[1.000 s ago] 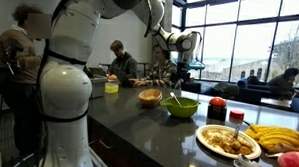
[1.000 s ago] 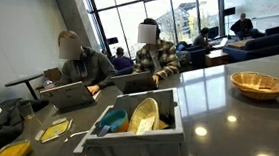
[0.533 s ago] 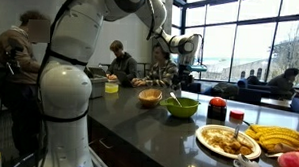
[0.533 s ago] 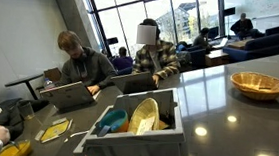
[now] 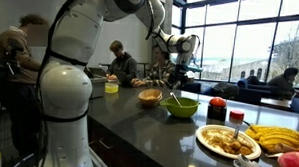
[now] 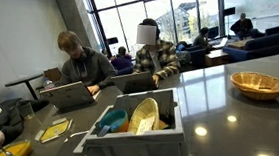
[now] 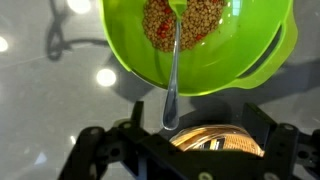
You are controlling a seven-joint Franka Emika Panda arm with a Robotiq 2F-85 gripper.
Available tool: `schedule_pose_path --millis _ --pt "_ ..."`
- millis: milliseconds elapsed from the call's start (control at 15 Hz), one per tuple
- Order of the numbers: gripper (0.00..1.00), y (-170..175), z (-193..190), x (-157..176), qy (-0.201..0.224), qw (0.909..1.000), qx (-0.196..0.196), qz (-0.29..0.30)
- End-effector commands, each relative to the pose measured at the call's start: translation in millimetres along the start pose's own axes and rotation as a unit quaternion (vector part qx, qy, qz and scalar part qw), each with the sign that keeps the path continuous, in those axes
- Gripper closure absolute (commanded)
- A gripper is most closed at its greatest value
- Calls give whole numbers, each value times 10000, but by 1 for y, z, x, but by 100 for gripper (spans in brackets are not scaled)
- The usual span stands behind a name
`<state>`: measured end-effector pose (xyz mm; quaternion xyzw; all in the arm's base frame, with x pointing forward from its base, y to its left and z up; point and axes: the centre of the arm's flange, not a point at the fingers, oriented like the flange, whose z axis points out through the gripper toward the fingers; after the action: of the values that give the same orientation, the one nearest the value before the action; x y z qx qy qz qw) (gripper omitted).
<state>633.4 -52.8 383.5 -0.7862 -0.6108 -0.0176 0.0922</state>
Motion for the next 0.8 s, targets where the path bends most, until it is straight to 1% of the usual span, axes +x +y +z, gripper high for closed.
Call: schedule_pose_path --millis 0,267,733 --pt "0 0 -4 10 -66 9997 152 -173" --pt "0 1 3 16 -79 9994 286 -191" --pt "0 4 17 13 -120 9990 402 -136"
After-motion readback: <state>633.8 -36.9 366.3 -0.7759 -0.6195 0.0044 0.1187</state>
